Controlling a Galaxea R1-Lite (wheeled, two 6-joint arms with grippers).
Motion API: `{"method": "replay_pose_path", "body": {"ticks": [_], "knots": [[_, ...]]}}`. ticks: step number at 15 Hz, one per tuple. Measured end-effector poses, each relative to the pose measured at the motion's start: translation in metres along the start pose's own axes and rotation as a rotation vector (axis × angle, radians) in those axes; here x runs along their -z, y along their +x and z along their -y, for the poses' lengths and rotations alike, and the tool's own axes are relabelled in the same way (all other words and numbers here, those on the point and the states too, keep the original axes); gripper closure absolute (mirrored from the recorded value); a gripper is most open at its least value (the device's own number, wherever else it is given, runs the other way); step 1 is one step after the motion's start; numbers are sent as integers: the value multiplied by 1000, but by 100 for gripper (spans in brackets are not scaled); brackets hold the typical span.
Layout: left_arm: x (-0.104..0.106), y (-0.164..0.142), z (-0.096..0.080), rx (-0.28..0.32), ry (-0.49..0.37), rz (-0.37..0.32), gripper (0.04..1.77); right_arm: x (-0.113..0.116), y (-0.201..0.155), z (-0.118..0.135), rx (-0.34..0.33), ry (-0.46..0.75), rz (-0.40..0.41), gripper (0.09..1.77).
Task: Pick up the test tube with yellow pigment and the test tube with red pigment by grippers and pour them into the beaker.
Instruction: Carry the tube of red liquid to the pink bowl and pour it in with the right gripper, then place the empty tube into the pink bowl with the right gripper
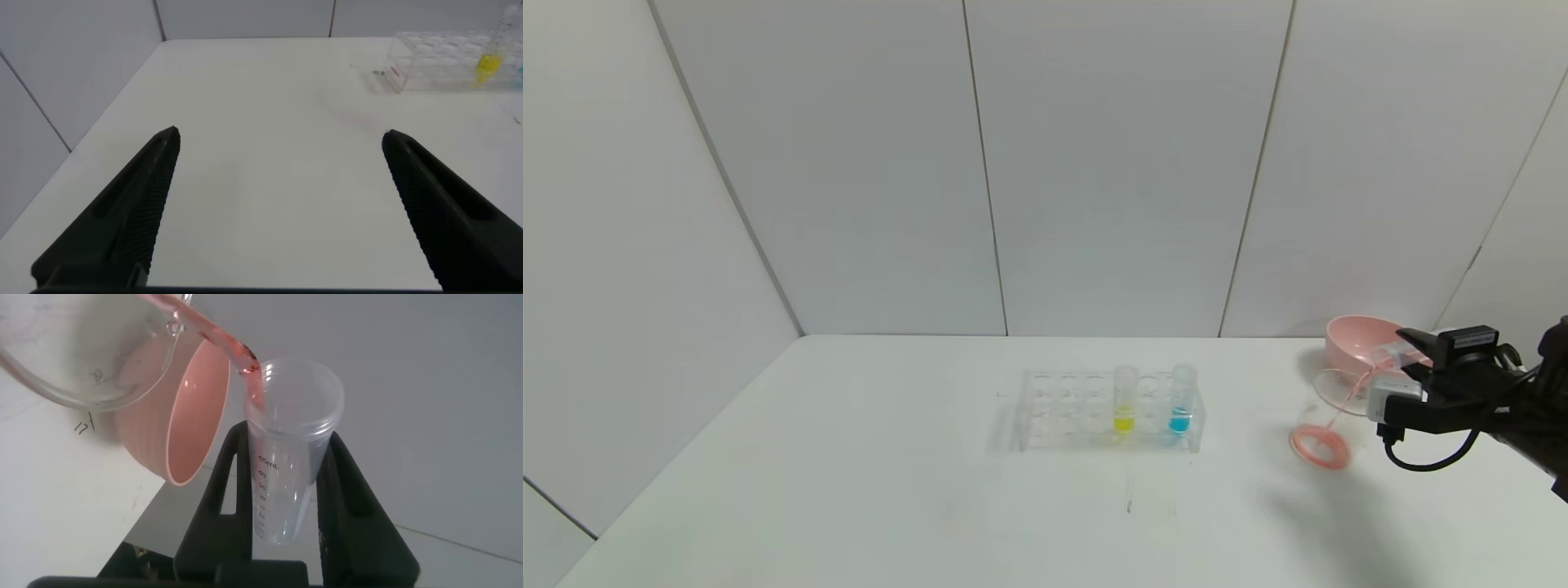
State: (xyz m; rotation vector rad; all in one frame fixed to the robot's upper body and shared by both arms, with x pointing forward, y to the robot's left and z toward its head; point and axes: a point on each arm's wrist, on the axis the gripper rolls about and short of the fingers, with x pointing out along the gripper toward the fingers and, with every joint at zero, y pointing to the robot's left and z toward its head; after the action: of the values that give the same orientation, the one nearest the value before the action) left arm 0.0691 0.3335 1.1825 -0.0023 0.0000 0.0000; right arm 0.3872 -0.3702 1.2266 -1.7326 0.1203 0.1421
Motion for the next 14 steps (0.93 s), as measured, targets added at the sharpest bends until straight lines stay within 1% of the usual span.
{"method": "replay_pose_path", "body": {"ticks": [6,14], "knots": [[0,0,0,0,0,0,5,-1,-2,3,3,-16,-30,135],[0,0,0,0,0,0,5,-1,0,7,18,-22,-35,135]]}}
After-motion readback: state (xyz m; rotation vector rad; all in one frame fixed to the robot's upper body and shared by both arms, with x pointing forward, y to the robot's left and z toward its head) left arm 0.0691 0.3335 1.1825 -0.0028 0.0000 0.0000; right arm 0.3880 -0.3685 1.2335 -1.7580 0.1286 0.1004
